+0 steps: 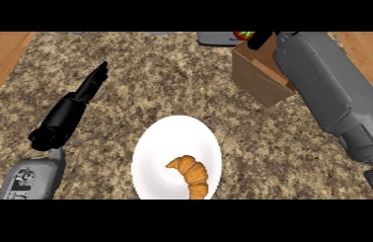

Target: Pick the tomato from the plate and place it in the cardboard box

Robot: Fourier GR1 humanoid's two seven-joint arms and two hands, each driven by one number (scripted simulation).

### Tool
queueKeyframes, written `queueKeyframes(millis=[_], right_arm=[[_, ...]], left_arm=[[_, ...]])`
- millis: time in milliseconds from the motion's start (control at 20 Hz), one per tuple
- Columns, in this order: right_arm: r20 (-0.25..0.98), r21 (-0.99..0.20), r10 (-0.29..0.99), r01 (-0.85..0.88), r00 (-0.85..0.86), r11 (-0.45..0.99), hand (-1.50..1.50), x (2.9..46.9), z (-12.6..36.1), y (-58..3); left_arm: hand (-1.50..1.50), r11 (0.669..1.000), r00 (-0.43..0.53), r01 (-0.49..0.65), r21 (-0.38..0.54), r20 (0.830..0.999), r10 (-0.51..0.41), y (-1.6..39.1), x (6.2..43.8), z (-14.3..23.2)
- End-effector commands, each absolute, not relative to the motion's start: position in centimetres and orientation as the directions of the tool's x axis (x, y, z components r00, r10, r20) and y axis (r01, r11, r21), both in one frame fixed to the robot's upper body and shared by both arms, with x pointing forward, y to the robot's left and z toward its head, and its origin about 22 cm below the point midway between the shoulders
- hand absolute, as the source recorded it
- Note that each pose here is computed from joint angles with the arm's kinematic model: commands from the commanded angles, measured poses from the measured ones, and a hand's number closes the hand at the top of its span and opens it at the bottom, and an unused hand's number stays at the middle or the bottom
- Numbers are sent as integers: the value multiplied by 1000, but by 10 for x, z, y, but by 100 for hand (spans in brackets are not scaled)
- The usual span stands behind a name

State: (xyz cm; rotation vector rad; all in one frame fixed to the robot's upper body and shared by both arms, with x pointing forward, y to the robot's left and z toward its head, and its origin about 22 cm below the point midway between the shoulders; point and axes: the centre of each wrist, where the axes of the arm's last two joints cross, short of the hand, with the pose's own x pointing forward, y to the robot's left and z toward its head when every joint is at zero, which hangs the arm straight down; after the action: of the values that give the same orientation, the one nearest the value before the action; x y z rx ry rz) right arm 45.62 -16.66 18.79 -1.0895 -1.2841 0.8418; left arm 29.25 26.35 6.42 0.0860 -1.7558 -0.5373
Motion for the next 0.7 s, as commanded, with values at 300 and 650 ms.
queueKeyframes(millis=[300,650], right_arm=[[187,-937,958,-254,216,240,150,466,152,-229],[350,-886,936,-316,21,338,-150,462,139,-258]], left_arm=[[0,881,-283,236,410,896,-341,261,301,74],[0,884,-283,235,405,898,-336,260,304,77]])
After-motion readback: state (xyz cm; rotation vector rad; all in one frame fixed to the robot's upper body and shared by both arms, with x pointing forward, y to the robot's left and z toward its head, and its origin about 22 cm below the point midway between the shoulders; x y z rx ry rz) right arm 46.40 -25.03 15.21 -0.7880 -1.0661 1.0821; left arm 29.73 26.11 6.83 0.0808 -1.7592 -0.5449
